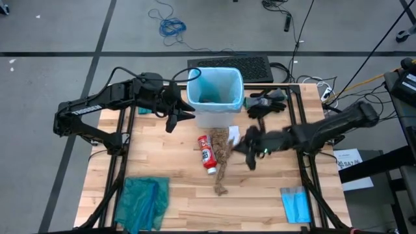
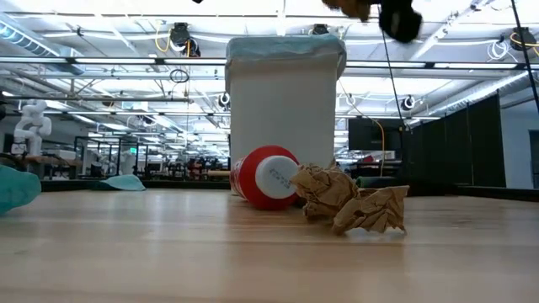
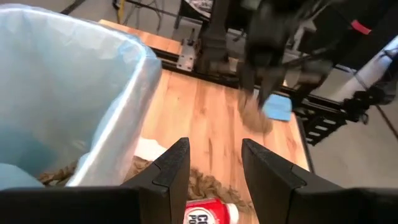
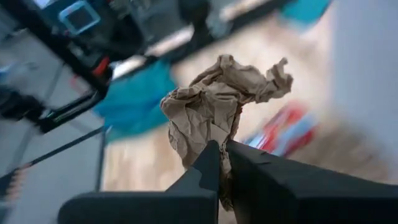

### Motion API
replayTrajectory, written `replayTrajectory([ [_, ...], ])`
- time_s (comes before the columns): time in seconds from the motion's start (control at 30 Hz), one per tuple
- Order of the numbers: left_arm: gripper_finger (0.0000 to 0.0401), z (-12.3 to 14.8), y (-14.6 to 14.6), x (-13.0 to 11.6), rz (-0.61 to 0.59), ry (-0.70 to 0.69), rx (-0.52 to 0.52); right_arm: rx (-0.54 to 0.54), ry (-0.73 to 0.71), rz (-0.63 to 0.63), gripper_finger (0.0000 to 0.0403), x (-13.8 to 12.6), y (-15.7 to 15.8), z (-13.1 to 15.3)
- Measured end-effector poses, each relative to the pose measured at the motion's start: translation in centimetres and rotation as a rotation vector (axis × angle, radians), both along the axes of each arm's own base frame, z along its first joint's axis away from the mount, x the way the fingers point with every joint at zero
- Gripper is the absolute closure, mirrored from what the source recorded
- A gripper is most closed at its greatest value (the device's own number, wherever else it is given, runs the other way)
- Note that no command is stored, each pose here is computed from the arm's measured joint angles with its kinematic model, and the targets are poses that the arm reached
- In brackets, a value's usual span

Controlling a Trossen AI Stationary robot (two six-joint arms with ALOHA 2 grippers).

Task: Place trash/remove bag and relplace
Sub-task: Put the brown paper into the white trash bin

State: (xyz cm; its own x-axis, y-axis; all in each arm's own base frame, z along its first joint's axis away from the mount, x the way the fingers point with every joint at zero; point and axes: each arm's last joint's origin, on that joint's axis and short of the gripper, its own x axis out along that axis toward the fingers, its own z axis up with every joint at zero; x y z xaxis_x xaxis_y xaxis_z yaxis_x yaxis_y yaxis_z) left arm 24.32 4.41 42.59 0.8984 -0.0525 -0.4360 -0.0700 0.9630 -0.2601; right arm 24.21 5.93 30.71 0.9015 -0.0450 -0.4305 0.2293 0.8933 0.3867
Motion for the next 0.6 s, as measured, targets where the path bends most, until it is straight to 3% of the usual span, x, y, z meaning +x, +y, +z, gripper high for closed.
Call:
replayTrajectory([
  [0.23,0.0260,0.1,0.1,0.1,0.034,-0.012,0.020,-0.291,-0.090,-0.099,0.0403,-0.1,-5.0,8.5],
  [0.33,0.0260,0.2,0.1,0.1,0.035,-0.024,0.022,-0.388,-0.094,-0.176,0.0403,0.3,-7.8,10.3],
  [0.47,0.0260,0.3,0.1,0.1,0.035,-0.032,0.024,-0.418,-0.054,-0.226,0.0403,1.3,-11.7,10.5],
  [0.6,0.0260,0.3,0.2,0.1,0.042,-0.031,0.026,-0.355,0.042,-0.198,0.0403,3.1,-15.3,8.0],
])
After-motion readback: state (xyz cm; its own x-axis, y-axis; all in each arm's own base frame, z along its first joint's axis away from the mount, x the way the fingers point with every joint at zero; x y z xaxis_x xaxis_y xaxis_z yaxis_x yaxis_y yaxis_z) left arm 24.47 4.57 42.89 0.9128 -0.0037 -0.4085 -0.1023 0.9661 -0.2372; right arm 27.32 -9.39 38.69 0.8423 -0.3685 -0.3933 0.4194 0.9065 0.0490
